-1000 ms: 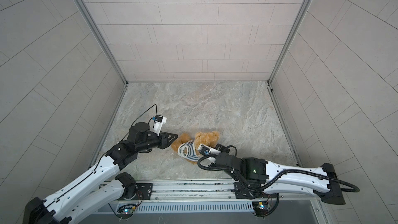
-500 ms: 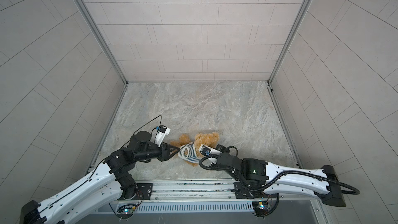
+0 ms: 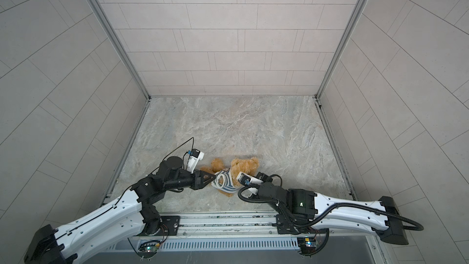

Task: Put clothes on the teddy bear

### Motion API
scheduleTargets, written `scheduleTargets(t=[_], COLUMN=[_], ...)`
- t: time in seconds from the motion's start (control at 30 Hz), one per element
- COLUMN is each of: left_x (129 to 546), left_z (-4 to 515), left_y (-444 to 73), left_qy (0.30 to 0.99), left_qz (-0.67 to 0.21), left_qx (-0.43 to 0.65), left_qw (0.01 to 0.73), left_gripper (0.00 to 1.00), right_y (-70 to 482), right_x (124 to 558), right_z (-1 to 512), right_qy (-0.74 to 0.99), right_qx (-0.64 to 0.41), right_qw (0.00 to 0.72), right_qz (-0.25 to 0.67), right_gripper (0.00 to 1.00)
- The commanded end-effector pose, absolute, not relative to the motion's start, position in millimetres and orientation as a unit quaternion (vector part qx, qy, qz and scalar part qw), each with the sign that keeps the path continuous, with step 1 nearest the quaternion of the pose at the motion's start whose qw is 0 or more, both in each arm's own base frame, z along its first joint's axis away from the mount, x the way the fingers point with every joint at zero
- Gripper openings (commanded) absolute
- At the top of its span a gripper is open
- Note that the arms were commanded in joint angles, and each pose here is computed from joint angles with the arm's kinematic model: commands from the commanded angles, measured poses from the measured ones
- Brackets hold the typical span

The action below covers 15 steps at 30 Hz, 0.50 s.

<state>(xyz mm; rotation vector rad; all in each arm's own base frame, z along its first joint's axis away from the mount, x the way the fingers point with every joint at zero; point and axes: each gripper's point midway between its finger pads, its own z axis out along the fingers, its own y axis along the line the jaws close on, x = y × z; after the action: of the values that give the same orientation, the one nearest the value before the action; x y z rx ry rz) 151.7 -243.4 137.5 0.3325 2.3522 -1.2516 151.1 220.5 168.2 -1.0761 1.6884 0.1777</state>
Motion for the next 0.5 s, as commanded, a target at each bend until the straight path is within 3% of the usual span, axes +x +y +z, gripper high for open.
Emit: scheduleTargets(t=[0.0, 0.27, 0.47], left_x=[152.8, 158.3, 166.6], left_z=[140.5, 128.2, 111.0], left_y=[-250.4, -238.6, -220.0], left_qy=[0.846, 0.869, 0.888], left_qz=[-0.463, -0.419, -0.387], left_qx=[0.124, 0.108, 0.068], left_qw=[0.234, 0.239, 0.239], left_gripper=[0.31, 0.01, 0.00], right_y=[218.5, 208.0, 194.5], right_x=[153.2, 153.8, 162.5], right_z=[174.4, 178.7, 183.9], right_qy=[0.709, 0.711, 0.723], right_qx=[-0.434, -0.418, -0.374], right_qw=[0.550, 0.560, 0.576], right_qz=[0.082, 0.083, 0.068], right_gripper=[0.00, 0.00, 0.00])
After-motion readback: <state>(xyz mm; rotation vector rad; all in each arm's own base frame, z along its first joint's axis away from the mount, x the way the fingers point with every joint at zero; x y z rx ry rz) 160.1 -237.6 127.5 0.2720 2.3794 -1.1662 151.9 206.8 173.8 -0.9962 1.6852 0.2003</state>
